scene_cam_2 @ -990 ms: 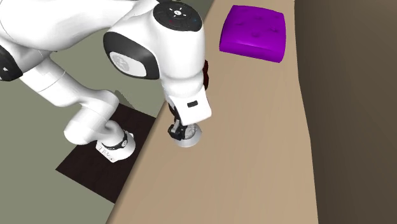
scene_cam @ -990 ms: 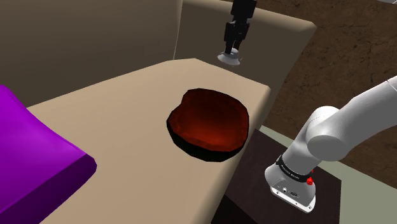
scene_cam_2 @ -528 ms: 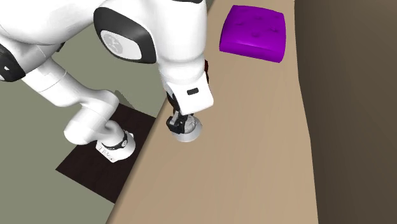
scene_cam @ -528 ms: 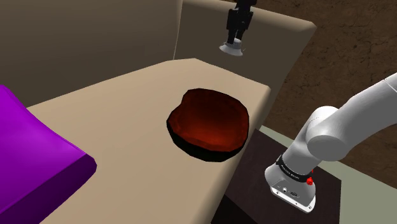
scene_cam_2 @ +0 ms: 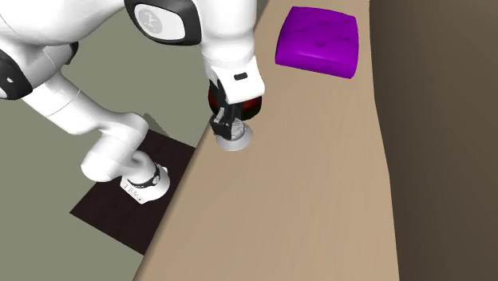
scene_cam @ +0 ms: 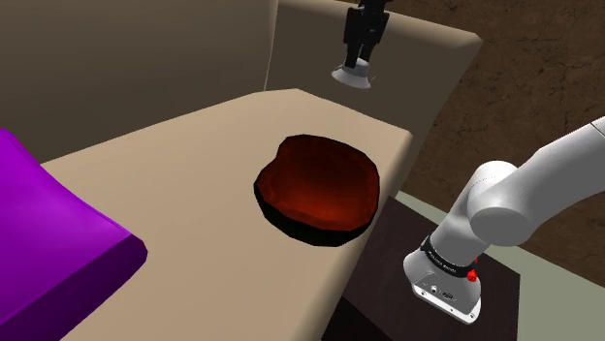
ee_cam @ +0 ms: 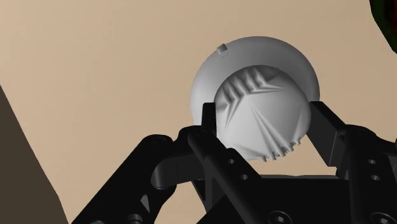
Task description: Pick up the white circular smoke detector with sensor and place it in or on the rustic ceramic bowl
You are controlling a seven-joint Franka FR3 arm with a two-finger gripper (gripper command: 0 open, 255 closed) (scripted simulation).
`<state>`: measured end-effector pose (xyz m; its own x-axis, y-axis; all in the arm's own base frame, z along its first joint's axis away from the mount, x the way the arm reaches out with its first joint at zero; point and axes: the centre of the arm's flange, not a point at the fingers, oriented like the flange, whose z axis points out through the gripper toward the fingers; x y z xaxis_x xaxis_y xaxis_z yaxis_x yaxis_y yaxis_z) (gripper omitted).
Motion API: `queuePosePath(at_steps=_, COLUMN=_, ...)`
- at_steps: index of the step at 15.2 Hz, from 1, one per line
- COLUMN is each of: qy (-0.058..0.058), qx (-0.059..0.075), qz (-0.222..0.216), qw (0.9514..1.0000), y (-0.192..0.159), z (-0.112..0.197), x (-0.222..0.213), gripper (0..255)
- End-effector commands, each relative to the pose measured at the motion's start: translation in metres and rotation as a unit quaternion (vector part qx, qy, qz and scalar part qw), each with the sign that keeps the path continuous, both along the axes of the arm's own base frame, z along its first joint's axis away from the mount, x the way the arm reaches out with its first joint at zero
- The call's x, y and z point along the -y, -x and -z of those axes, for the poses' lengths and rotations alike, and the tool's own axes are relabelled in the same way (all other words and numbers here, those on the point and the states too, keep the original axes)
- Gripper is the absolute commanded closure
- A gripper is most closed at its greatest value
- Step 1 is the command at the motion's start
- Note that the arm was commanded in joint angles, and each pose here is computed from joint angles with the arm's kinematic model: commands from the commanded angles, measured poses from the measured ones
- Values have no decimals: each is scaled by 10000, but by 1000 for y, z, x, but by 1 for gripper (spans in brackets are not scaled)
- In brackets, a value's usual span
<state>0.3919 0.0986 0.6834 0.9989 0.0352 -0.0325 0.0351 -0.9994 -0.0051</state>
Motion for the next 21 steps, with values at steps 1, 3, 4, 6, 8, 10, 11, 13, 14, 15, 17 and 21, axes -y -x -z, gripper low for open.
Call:
queuePosePath(at_steps=1, qy=1, qx=-2, qz=7, qw=10000, y=10, z=-2, x=-23, gripper=255)
queuePosePath(at_steps=3, qy=1, qx=-2, qz=7, qw=10000, y=22, z=-3, x=-47, gripper=255)
queuePosePath(at_steps=4, qy=1, qx=-2, qz=7, qw=10000, y=28, z=-4, x=-59, gripper=255)
queuePosePath(at_steps=6, qy=1, qx=-2, qz=7, qw=10000, y=39, z=-5, x=-83, gripper=255)
queuePosePath(at_steps=8, qy=1, qx=-2, qz=7, qw=10000, y=50, z=-6, x=-106, gripper=255)
queuePosePath(at_steps=10, qy=1, qx=-2, qz=7, qw=10000, y=62, z=-7, x=-130, gripper=255)
queuePosePath(at_steps=11, qy=1, qx=-2, qz=7, qw=10000, y=67, z=-7, x=-142, gripper=255)
queuePosePath(at_steps=13, qy=1, qx=-2, qz=7, qw=10000, y=79, z=-8, x=-166, gripper=255)
queuePosePath(at_steps=14, qy=1, qx=-2, qz=7, qw=10000, y=85, z=-9, x=-178, gripper=255)
queuePosePath(at_steps=15, qy=1, qx=-2, qz=7, qw=10000, y=90, z=-10, x=-190, gripper=255)
queuePosePath(at_steps=17, qy=1, qx=-2, qz=7, qw=10000, y=102, z=-11, x=-213, gripper=255)
queuePosePath(at_steps=21, qy=1, qx=-2, qz=7, qw=10000, y=111, z=4, x=-232, gripper=255)
